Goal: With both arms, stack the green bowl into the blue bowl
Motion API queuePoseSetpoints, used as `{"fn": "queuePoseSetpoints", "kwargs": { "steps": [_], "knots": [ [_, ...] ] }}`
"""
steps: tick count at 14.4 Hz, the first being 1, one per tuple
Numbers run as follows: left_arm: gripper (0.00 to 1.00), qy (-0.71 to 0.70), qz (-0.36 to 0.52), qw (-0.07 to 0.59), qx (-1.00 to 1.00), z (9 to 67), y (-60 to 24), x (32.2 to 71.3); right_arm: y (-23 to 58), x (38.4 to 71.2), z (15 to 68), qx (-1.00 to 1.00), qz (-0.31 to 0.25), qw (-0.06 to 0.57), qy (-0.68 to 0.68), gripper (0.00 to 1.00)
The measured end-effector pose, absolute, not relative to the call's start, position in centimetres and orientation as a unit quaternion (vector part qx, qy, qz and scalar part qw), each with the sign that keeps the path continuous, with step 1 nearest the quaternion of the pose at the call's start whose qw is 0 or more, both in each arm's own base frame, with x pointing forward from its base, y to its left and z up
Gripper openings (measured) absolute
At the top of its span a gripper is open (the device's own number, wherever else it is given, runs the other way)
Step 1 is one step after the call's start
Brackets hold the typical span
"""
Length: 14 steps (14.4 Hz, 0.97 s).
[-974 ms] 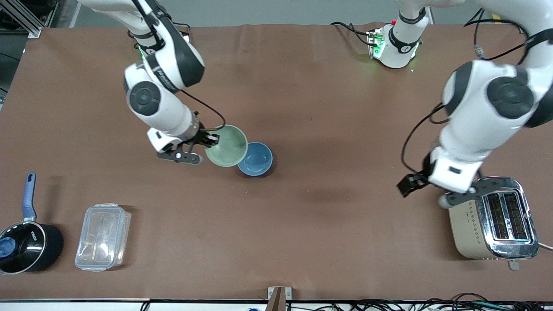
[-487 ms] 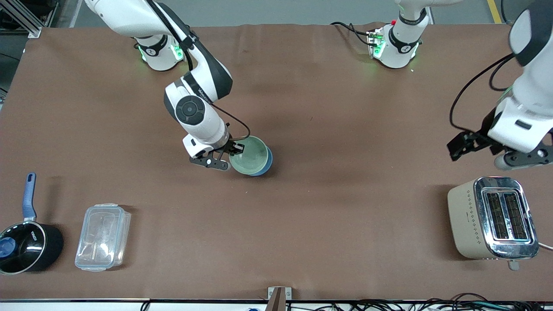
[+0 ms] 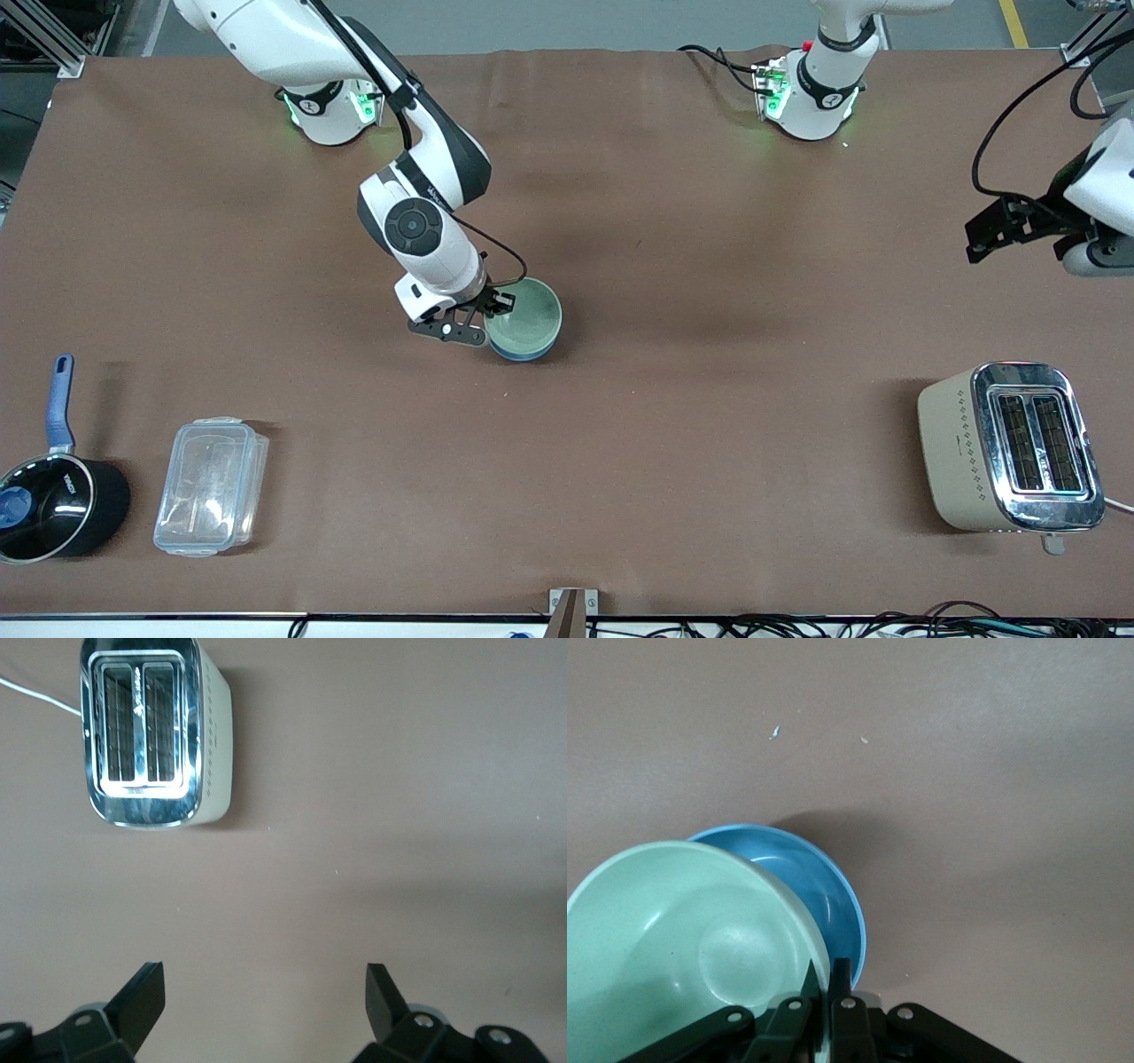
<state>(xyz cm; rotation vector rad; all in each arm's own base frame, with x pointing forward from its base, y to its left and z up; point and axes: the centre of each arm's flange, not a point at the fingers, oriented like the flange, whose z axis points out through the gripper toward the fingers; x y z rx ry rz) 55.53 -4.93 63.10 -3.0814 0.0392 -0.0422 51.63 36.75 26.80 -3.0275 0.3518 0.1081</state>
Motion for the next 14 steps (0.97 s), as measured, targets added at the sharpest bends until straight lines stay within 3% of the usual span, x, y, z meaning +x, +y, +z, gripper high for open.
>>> {"fn": "queuePoseSetpoints", "kwargs": {
  "steps": [5, 10, 11, 13, 14],
  "knots": [
    [1.00, 0.015, -0.006, 0.009, -1.000, 63.2, -5.3, 52.1, 36.8, 51.4, 26.1, -0.992, 0.030, 0.050, 0.115, 0.05],
    [1.00, 0.024, -0.007, 0.010, -1.000, 63.0, -6.6, 51.3, 36.8, 51.4, 25.2, -0.991, 0.031, 0.050, 0.117, 0.08],
    [1.00, 0.024, -0.007, 0.010, -1.000, 63.0, -6.7, 51.4, 36.7, 51.3, 25.2, -0.991, 0.031, 0.050, 0.117, 0.16],
    [1.00, 0.024, -0.007, 0.010, -1.000, 62.9, -6.7, 51.4, 36.6, 51.4, 25.1, -0.991, 0.031, 0.049, 0.121, 0.19],
    [1.00, 0.024, -0.007, 0.010, -1.000, 62.9, -6.6, 51.4, 36.5, 51.5, 25.1, -0.990, 0.031, 0.049, 0.127, 0.29]
  ]
}}
